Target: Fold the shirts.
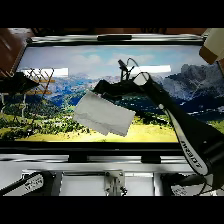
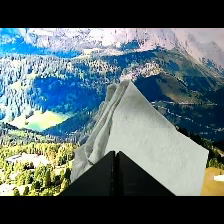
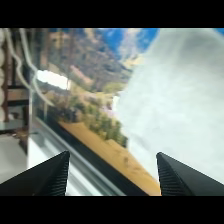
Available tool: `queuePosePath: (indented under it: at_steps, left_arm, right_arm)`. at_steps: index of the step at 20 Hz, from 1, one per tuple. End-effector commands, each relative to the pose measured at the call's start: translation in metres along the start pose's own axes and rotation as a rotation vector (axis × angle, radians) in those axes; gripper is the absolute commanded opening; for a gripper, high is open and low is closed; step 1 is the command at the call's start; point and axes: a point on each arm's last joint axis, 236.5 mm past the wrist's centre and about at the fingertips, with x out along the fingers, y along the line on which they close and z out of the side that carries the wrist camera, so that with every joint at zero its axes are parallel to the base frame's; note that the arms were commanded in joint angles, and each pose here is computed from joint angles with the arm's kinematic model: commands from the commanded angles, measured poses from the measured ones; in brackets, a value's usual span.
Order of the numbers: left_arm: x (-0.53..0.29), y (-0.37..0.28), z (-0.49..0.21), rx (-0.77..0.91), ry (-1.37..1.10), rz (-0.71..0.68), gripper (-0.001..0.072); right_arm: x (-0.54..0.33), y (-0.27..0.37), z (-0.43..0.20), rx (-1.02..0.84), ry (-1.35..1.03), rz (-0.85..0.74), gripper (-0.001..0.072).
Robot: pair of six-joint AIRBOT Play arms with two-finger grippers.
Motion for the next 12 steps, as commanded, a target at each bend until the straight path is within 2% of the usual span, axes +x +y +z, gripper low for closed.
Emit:
queuePosePath:
  at_steps: [1, 3, 4, 7, 9, 12]
  left_arm:
    - [0.000, 0.004, -0.003, -0.005, 0.005, 0.003, 0.0033]
    - [0.000, 0.004, -0.003, -0.005, 0.005, 0.003, 0.0033]
    - [0.000, 0.004, -0.003, -0.005, 0.005, 0.002, 0.0033]
    - [0.000, 0.004, -0.003, -0.005, 0.005, 0.003, 0.0033]
    - [0.000, 0.004, -0.003, -0.005, 0.005, 0.003, 0.0033]
    - [0.001, 0.005, -0.002, -0.006, 0.004, 0.004, 0.0033]
  right_arm:
    - [-0.072, -0.087, -0.007, 0.004, 0.088, -0.355, 0.0650]
    - [-0.133, -0.160, -0.039, 0.018, 0.251, -0.675, 0.0671]
    - [-0.144, -0.176, -0.057, 0.041, 0.331, -0.717, 0.0671]
    - [-0.115, -0.189, -0.091, 0.164, 0.377, -0.601, 0.0670]
    - [-0.094, -0.203, -0.111, 0.200, 0.375, -0.582, 0.0671]
    - [-0.067, -0.205, -0.119, 0.280, 0.313, -0.497, 0.0671]
